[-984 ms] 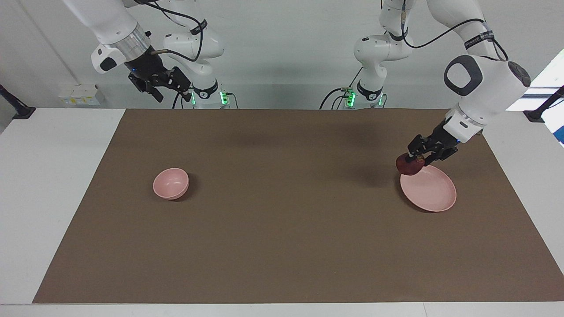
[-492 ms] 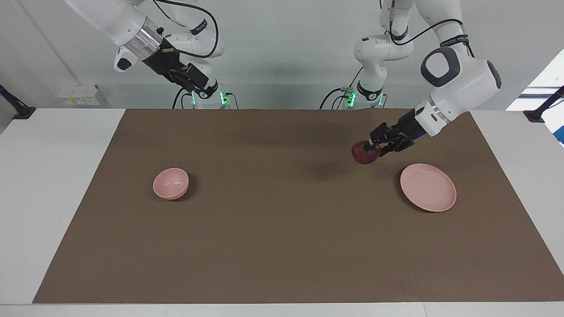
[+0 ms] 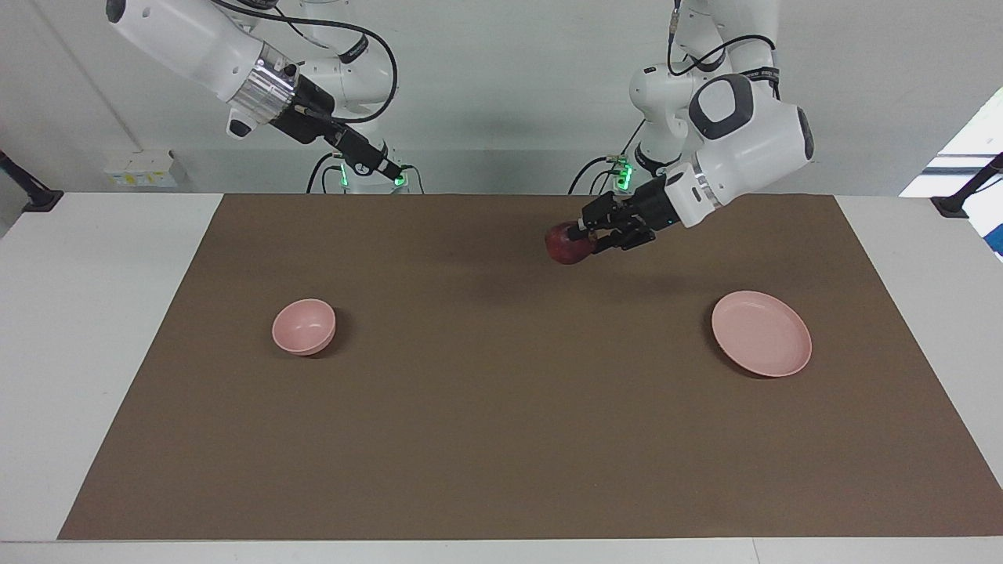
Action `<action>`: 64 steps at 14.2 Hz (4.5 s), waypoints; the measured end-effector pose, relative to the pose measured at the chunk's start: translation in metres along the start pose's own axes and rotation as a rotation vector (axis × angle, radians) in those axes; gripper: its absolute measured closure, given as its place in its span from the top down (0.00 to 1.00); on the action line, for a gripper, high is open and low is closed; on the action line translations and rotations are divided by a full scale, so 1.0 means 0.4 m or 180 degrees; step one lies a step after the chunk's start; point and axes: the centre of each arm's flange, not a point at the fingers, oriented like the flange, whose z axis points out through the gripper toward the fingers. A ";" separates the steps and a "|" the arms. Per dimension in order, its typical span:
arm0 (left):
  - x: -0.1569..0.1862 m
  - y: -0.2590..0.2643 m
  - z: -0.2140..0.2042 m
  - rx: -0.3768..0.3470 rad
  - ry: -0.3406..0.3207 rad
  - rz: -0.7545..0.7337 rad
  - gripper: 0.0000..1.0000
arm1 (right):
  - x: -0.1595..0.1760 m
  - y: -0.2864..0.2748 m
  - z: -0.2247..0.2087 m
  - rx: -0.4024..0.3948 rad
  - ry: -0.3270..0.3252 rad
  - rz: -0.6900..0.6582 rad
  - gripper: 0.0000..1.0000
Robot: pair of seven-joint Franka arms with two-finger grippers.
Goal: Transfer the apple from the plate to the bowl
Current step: 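Carry the apple with the left gripper while the right gripper approaches, then grasp the apple with the right gripper and open the left gripper, then move the apple to the bowl while the left gripper withdraws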
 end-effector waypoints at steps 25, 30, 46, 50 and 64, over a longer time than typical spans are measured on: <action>-0.133 0.268 0.090 -0.0700 0.0394 -0.0165 0.69 | -0.060 -0.153 0.310 -0.0078 -0.0399 0.1153 1.00; -0.130 0.265 0.087 -0.0701 0.0400 -0.0190 0.69 | -0.059 -0.151 0.310 -0.0091 -0.0404 0.1161 0.81; -0.141 0.265 0.074 -0.0252 0.0511 0.0153 1.00 | -0.005 -0.137 0.245 -0.0049 -0.0368 0.1002 0.78; -0.129 0.209 0.066 0.0594 0.0391 0.0608 1.00 | 0.013 -0.096 0.204 -0.0340 -0.0129 0.0428 0.78; 0.081 -0.197 -0.362 0.2537 0.0498 0.0939 1.00 | 0.394 0.076 0.265 -0.1832 0.1021 -0.2691 0.78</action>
